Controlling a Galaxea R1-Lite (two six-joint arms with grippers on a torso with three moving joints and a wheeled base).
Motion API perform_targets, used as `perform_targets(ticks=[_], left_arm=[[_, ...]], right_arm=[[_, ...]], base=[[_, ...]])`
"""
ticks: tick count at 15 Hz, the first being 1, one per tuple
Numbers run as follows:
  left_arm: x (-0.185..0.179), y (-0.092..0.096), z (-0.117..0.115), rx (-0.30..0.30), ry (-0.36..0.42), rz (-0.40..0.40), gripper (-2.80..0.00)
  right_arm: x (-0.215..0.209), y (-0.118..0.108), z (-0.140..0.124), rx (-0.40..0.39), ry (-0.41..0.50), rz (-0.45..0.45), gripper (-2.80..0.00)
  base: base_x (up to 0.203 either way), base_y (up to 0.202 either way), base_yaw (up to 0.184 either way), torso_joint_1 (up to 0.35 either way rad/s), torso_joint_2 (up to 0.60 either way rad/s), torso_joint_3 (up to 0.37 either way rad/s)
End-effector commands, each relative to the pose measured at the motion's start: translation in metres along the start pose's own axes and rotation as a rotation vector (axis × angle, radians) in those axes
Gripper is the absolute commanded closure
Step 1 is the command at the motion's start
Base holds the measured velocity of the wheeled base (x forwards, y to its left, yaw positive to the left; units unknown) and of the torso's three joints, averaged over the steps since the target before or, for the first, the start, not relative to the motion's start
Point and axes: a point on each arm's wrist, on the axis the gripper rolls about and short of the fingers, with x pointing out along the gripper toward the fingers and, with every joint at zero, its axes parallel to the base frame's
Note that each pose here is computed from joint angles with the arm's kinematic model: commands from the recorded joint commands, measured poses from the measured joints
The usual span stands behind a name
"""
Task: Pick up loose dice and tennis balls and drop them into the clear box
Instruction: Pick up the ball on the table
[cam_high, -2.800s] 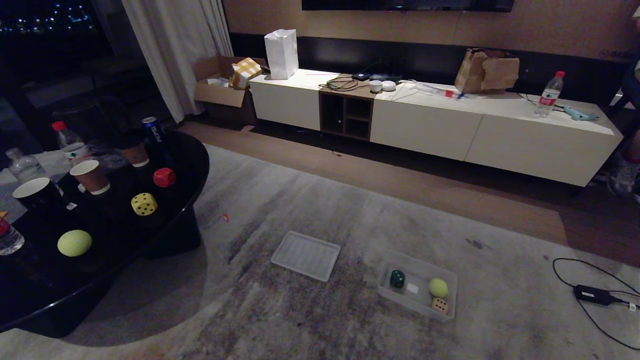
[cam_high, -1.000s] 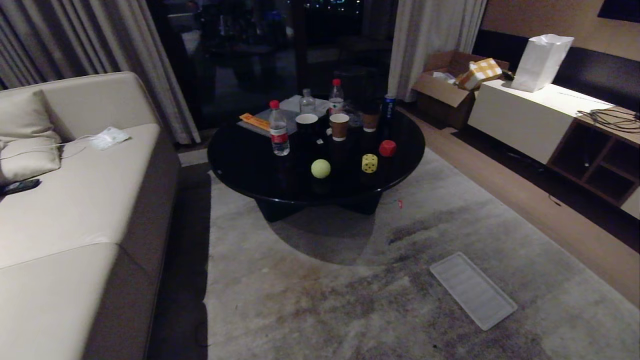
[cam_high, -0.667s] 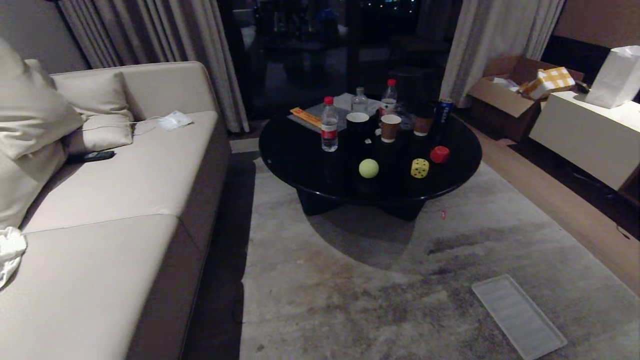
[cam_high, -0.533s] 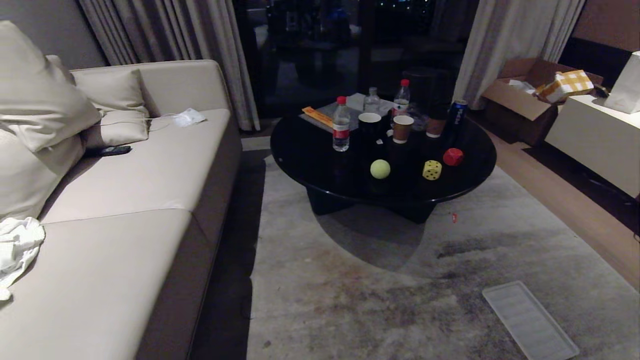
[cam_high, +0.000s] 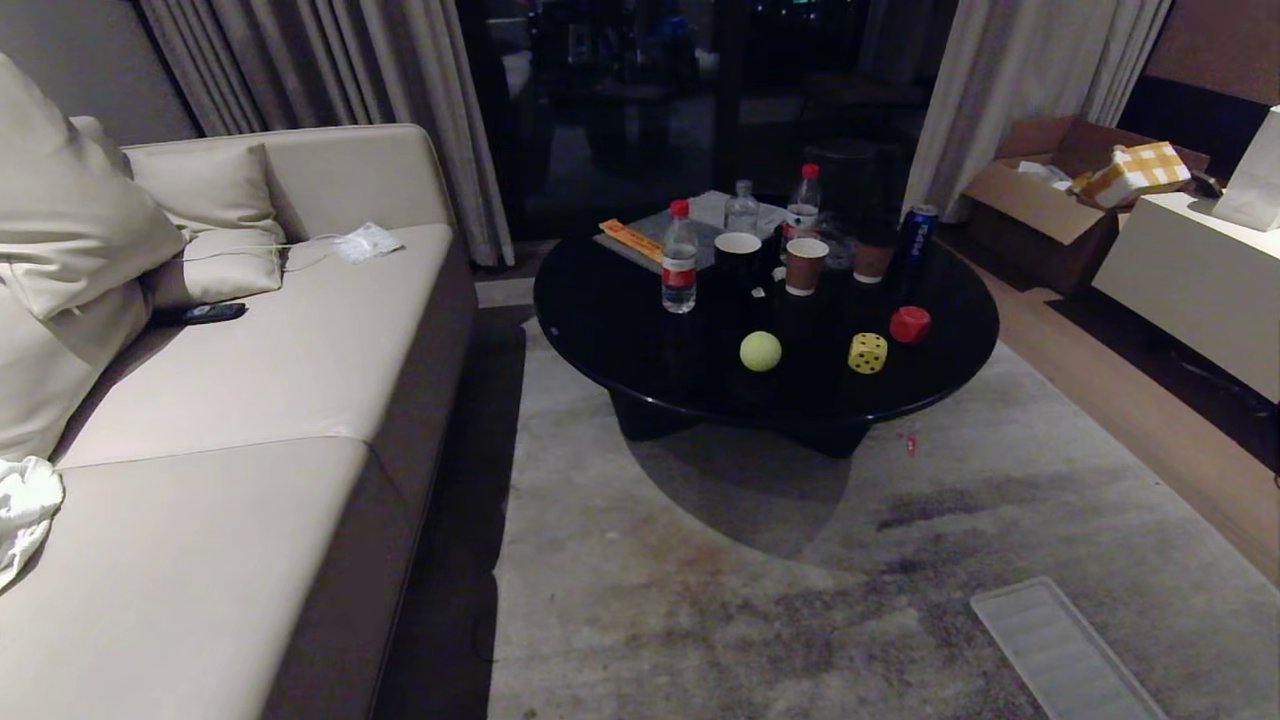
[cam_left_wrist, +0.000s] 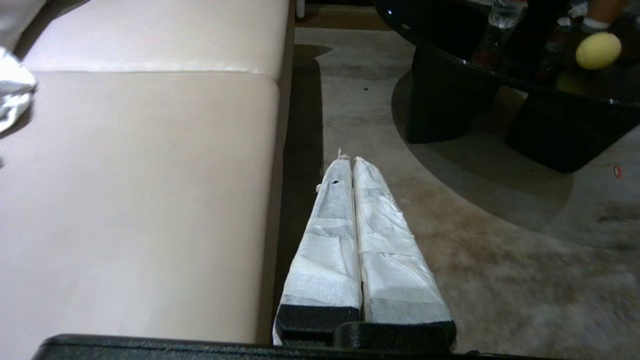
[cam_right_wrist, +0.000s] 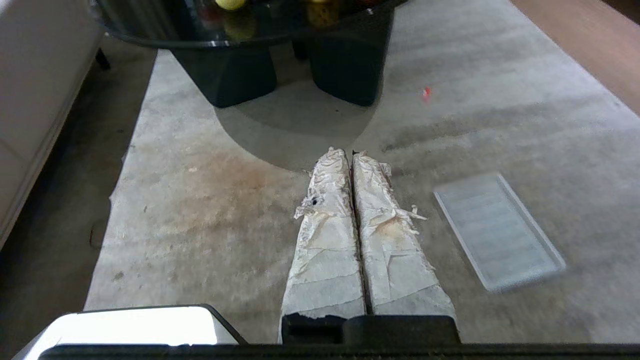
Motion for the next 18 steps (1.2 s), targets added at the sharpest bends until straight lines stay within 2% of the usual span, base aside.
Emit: perform_targets(ticks=[1, 18], left_arm=[[0.0002, 0.0001, -0.0004, -0.003, 0.003, 0.002, 0.0], [0.0002, 0.0001, -0.0004, -0.005, 0.003, 0.002, 0.0]], right_arm=[[0.0001, 0.0, 0.0, 0.0, 0.003, 0.0, 0.0], [0.0001, 0.0, 0.0, 0.0, 0.003, 0.0, 0.0]], base=[[0.183, 0.0, -0.001, 0.002, 0.01, -0.003], [0.182, 0.0, 0.0, 0.002, 0.0, 0.002]])
